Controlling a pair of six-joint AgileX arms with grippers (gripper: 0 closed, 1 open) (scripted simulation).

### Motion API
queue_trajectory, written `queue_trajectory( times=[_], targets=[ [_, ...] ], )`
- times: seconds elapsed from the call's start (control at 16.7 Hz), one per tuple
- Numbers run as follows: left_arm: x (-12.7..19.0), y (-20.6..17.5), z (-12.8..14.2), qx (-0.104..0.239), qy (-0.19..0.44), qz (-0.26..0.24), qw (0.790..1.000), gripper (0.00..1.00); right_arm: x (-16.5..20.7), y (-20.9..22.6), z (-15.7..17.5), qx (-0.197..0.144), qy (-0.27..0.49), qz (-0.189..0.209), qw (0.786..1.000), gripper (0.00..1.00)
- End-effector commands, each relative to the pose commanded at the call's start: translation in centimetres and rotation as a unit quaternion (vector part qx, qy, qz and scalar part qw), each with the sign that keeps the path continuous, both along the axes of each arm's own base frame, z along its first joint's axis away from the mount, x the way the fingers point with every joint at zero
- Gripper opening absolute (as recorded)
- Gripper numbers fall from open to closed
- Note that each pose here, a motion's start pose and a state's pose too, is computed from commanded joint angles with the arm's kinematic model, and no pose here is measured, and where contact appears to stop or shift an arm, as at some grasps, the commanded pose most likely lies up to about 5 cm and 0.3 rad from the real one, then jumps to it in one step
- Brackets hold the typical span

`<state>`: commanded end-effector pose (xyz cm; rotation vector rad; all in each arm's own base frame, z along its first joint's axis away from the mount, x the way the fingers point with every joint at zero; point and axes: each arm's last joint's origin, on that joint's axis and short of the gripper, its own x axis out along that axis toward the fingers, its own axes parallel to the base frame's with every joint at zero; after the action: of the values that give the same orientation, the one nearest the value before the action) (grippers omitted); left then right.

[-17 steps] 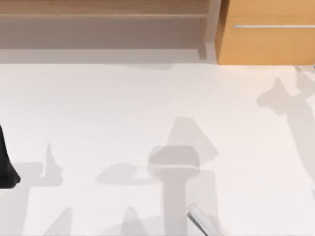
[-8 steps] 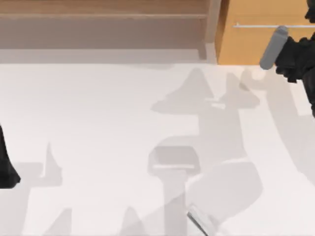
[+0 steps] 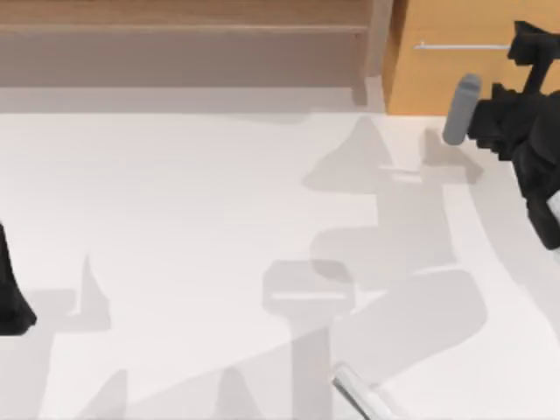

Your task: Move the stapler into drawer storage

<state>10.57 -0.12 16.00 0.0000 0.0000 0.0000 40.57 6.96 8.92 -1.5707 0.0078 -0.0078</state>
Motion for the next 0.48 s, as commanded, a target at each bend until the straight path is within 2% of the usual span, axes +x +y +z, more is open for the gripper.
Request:
queue_trajectory(
  times=[0.48],
  targets=[
    [0.0, 0.0, 0.0, 0.000, 0.000, 0.000, 1.000, 1.00, 2.0, 0.0, 0.0, 0.000, 0.000, 0.000, 1.000, 1.00]
  ],
)
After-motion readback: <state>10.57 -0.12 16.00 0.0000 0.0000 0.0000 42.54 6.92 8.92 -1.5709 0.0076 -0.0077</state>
